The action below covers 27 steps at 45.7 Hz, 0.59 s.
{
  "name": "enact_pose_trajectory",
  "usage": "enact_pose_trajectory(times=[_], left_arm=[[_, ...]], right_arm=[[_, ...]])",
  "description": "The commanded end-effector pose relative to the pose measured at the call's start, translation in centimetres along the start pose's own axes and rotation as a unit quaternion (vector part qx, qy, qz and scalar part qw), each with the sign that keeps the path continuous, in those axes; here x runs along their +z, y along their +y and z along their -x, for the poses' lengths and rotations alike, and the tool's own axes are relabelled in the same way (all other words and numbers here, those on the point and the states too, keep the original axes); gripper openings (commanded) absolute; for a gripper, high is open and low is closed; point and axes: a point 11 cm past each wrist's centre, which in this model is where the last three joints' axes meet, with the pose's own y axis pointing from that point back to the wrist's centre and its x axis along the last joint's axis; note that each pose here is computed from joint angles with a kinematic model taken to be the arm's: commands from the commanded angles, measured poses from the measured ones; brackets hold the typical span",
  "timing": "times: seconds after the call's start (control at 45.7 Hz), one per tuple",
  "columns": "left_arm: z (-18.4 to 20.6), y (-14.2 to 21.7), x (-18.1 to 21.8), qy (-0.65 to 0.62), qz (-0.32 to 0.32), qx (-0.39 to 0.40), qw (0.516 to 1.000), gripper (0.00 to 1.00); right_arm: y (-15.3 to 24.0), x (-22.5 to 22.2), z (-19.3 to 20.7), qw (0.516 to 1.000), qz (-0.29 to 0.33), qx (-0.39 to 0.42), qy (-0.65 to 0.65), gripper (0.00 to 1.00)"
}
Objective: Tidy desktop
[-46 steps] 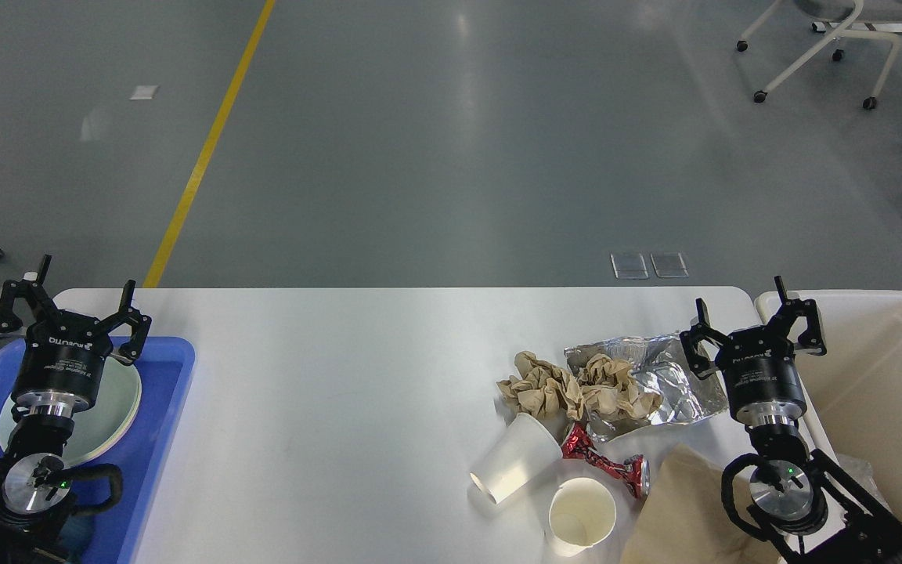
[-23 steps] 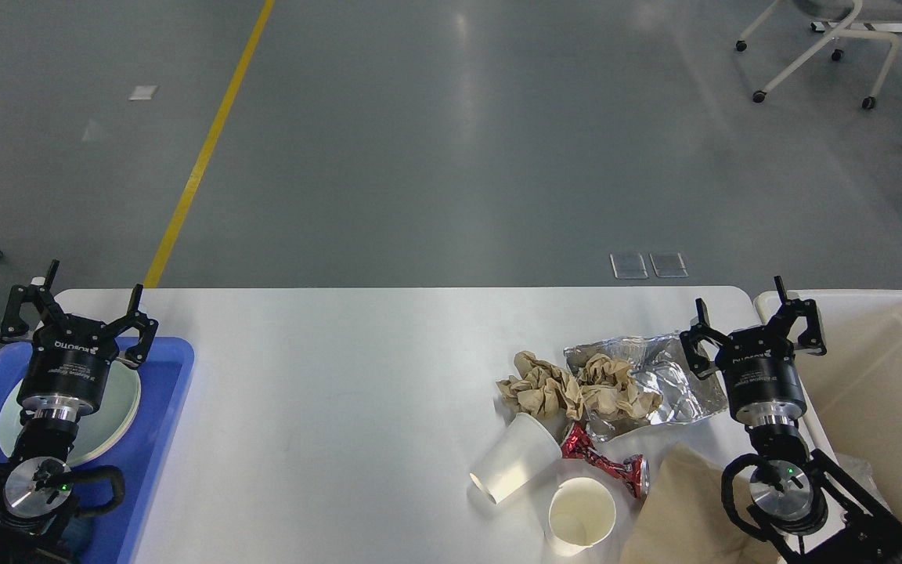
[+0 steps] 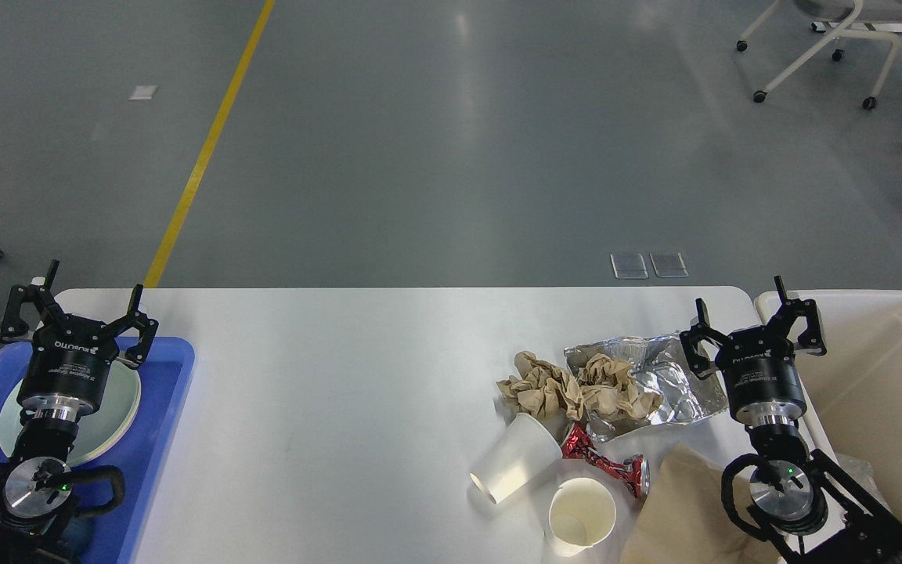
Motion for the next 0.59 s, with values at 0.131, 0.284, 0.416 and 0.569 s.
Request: enact_pose_trajectory(times=[0.131,0.284,0.416,0.569], left_arm=[[-0.02,0.00,0.00,0.000,0.000,0.001,1.000,0.97],[0.00,0.00,0.00,0.000,0.000,0.000,1.000,0.97],[0.00,0.00,0.00,0.000,0.000,0.000,1.000,0.97],[0.00,0.00,0.00,0.000,0.000,0.000,1.000,0.97]], right_arm=[[-0.36,-0.39,-0.17,1.000,-0.005,0.005,0.001,1.00],[-0.96,-0.70,0.30,1.000,-0.015,0.005,-0.019,1.00],[-0.92,-0.81,-0.03,1.000,-0.016,0.011,-0.022,1.00],[-1.12,-0.81,-0.04,1.000,-0.017,0.015,-0.018,1.00]])
